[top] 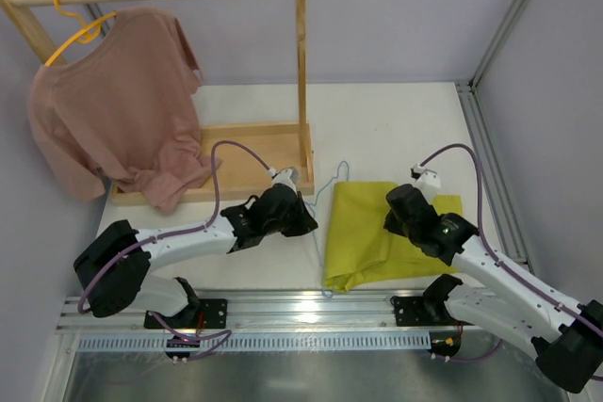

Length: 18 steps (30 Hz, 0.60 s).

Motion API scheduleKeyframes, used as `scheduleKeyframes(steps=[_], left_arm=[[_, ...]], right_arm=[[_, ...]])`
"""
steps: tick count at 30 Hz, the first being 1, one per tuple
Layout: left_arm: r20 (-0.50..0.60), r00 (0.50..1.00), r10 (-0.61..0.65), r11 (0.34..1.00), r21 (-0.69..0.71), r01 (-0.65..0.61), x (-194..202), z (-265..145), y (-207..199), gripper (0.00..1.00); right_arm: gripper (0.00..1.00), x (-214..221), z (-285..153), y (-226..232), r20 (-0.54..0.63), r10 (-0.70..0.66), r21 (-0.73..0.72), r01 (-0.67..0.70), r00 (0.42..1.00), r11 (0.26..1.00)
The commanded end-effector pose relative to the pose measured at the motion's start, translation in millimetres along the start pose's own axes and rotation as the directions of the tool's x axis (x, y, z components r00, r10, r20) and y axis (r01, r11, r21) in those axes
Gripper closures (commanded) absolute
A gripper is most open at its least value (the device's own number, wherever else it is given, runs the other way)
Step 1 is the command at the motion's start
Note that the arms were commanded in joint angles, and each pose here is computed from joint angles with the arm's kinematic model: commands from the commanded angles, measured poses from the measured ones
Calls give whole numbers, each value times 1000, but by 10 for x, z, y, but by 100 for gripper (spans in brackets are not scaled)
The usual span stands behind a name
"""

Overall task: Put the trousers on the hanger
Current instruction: Place trousers on hanger

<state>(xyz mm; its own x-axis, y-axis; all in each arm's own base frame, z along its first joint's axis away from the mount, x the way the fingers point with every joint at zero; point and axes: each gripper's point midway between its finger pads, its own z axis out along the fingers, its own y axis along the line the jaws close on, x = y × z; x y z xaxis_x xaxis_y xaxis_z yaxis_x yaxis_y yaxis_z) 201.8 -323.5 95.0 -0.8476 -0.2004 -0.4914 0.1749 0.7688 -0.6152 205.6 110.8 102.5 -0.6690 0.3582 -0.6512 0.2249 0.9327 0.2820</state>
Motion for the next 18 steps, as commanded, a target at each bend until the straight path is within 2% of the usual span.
scheduleKeyframes(steps=[1,4,6,14,18], left_arm=[[7,1000,-14,997,-79,14,64,21,194,100],[8,1000,-24,992,-127,25,92,33,310,100],[8,999,-43,994,-105,43,110,76,267,100],[-40,997,-58,997,54,61,289,199,-111,100],[-57,996,-71,996,47,74,338,210,-79,100]], right_arm=[[96,-514,-206,-140,126,-26,93,14,992,996],[96,-677,-273,-357,150,-19,186,-9,989,983],[96,-701,-274,-398,150,-2,200,-28,989,979],[96,-615,-133,-16,91,25,26,-27,996,999],[96,-761,-200,166,116,11,-47,-6,993,999]])
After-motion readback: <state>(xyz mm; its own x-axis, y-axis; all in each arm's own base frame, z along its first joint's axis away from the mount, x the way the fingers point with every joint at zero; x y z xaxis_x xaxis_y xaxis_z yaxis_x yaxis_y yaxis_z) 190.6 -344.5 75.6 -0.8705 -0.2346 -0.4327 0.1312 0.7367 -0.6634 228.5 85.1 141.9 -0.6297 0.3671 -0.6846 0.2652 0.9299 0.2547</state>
